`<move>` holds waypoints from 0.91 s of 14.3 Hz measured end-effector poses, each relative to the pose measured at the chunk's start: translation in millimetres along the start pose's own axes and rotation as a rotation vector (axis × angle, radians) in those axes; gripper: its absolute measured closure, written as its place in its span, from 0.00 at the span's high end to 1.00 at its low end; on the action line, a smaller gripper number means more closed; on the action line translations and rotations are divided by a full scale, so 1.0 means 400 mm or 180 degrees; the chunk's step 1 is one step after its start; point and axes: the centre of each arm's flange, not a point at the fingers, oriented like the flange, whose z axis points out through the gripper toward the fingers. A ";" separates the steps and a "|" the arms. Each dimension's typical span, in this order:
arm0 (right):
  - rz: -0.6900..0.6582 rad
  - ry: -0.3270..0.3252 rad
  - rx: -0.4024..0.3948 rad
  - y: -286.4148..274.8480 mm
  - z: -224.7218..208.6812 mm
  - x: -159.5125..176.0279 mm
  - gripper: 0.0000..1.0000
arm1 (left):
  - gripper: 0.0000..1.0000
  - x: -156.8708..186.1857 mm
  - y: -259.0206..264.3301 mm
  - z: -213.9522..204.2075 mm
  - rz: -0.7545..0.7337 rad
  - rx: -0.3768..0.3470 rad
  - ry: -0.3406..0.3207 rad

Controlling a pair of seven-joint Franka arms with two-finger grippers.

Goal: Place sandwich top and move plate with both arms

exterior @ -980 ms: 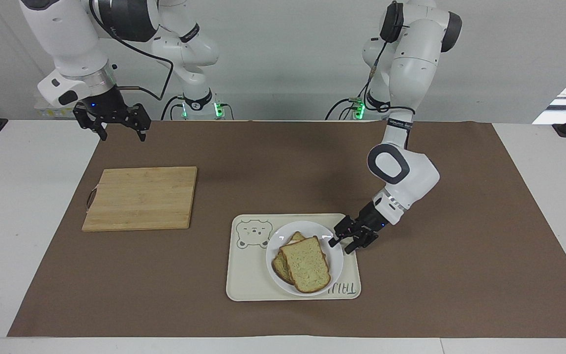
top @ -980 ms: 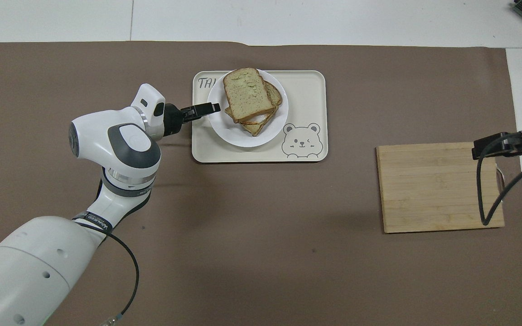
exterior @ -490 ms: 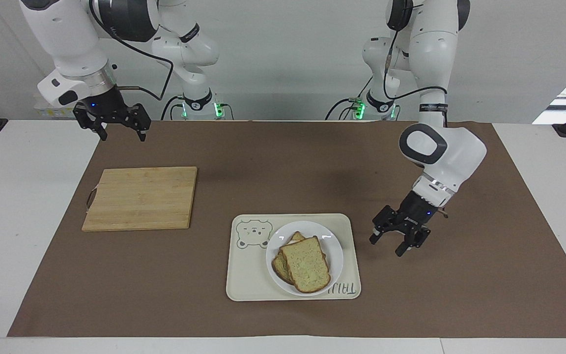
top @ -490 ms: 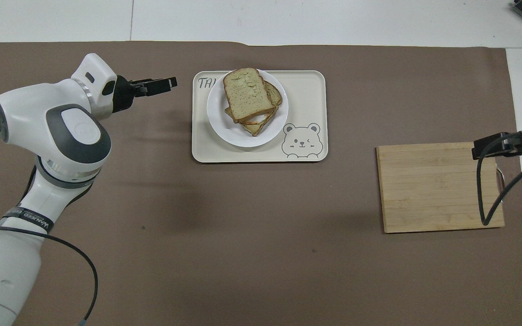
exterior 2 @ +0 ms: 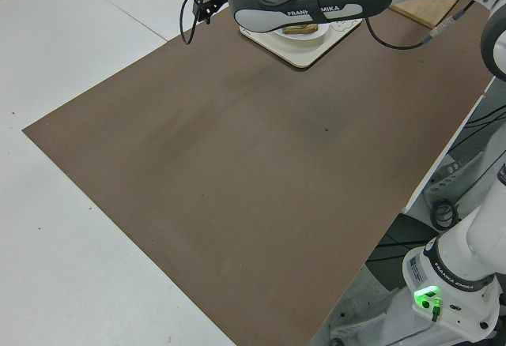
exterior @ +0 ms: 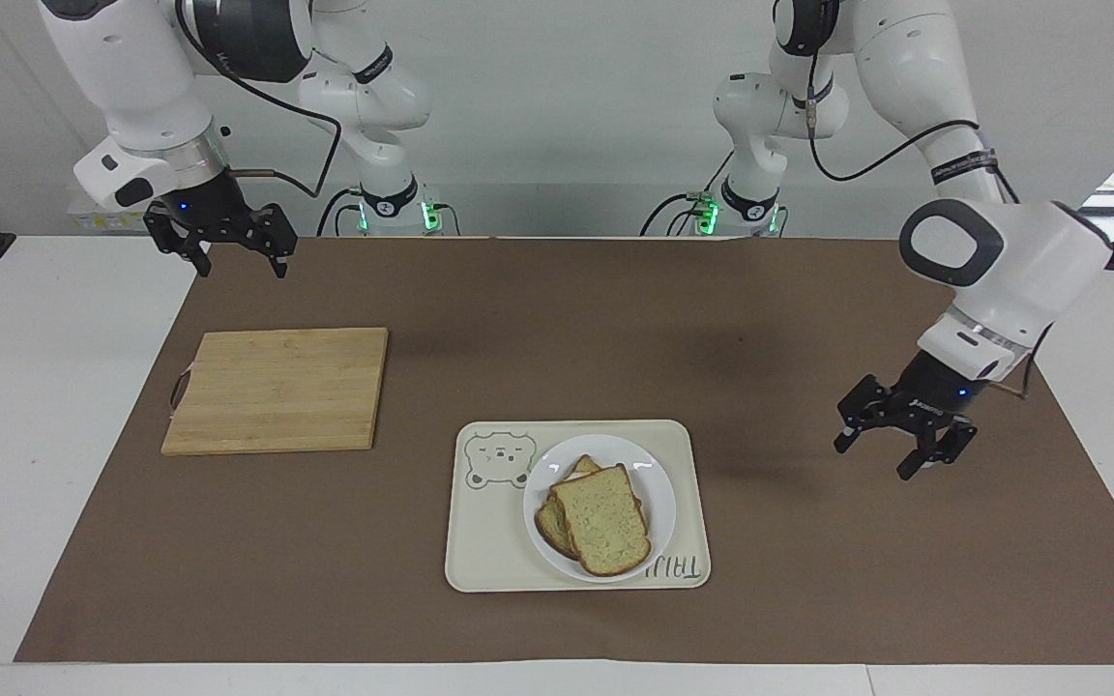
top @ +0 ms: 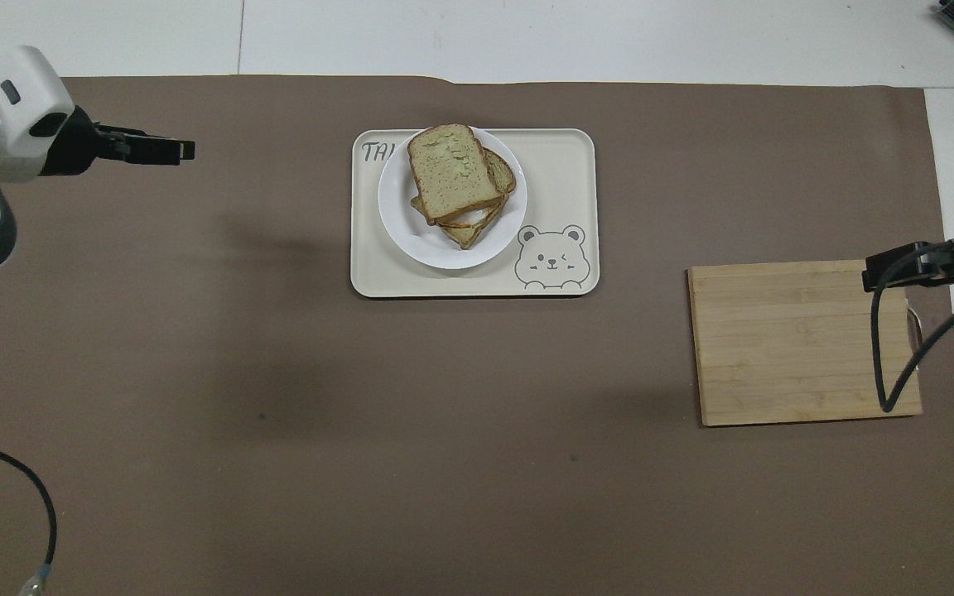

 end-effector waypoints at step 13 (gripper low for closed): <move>0.0000 0.0000 0.0000 0.000 0.000 0.000 1.00 | 1.00 -0.079 0.071 -0.565 -0.0054 0.0673 -0.0767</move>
